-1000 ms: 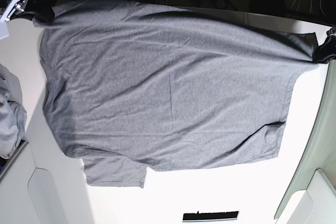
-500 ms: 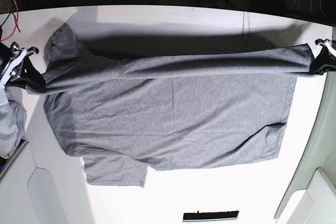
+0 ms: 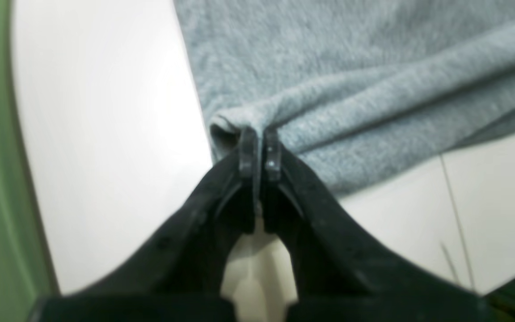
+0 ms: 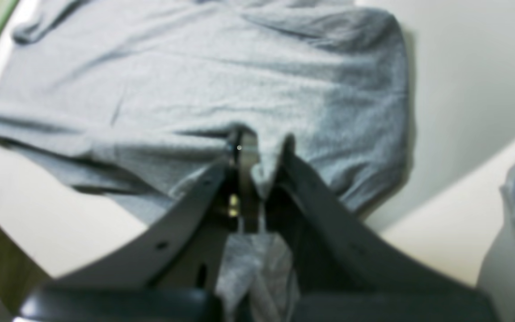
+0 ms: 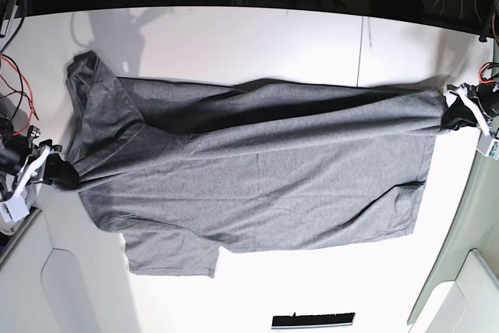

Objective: Layout the t-shirt on the table in an organized manner, then fold the t-shirt properly
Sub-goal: 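Lift the shirt edge with both grippers and lay it back flatter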

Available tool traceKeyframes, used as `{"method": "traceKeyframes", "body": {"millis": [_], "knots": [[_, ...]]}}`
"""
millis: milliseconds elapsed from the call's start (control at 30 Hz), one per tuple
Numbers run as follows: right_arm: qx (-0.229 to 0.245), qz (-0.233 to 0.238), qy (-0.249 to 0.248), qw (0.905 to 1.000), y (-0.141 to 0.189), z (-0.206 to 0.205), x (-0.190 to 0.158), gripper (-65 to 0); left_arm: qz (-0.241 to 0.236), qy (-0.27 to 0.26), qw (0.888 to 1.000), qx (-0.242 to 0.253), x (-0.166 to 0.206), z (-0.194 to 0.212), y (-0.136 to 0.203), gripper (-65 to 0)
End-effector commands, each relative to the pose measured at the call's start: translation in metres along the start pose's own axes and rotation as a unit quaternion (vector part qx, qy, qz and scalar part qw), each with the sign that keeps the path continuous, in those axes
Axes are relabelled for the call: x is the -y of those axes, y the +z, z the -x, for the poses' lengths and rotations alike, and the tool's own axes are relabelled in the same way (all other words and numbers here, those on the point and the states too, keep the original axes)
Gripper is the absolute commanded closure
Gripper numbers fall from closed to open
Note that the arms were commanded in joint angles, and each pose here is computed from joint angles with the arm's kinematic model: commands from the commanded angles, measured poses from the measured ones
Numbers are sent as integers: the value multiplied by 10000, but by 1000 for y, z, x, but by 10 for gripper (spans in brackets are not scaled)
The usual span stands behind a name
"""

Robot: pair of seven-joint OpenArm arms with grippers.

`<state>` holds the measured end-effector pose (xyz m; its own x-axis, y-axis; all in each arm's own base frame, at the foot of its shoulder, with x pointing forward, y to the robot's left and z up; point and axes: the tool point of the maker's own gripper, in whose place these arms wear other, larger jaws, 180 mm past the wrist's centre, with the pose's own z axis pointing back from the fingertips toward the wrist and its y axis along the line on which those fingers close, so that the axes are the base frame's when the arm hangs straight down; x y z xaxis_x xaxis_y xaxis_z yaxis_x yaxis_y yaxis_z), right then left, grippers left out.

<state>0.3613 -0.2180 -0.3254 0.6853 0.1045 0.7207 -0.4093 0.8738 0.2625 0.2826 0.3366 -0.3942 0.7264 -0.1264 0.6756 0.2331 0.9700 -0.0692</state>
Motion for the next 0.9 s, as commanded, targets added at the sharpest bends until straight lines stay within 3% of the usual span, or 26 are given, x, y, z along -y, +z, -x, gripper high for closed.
{"method": "traceKeyframes", "body": {"millis": [0,200,467,800,867], "knots": [[269,61,189,9994,5,-27,4,0,-85,-111,9996,258,-11,-24,3,0],[-101,-277,128,9995,-10,-15,-13,0,-94,-9,9995,285,-18,-39,-11,0],[-585,-493,-470,9960,-4,58,-24,0,-83,-2,9997,228,-18,-35,-12,0],[-1240,-496,-577,9894,10,135,-47,0,-21,94,10000,-15,-14,-14,-11,0],[-1331,-338,-554,9890,10,143,-41,0,0,118,9999,-68,-11,-8,-12,-72]]}}
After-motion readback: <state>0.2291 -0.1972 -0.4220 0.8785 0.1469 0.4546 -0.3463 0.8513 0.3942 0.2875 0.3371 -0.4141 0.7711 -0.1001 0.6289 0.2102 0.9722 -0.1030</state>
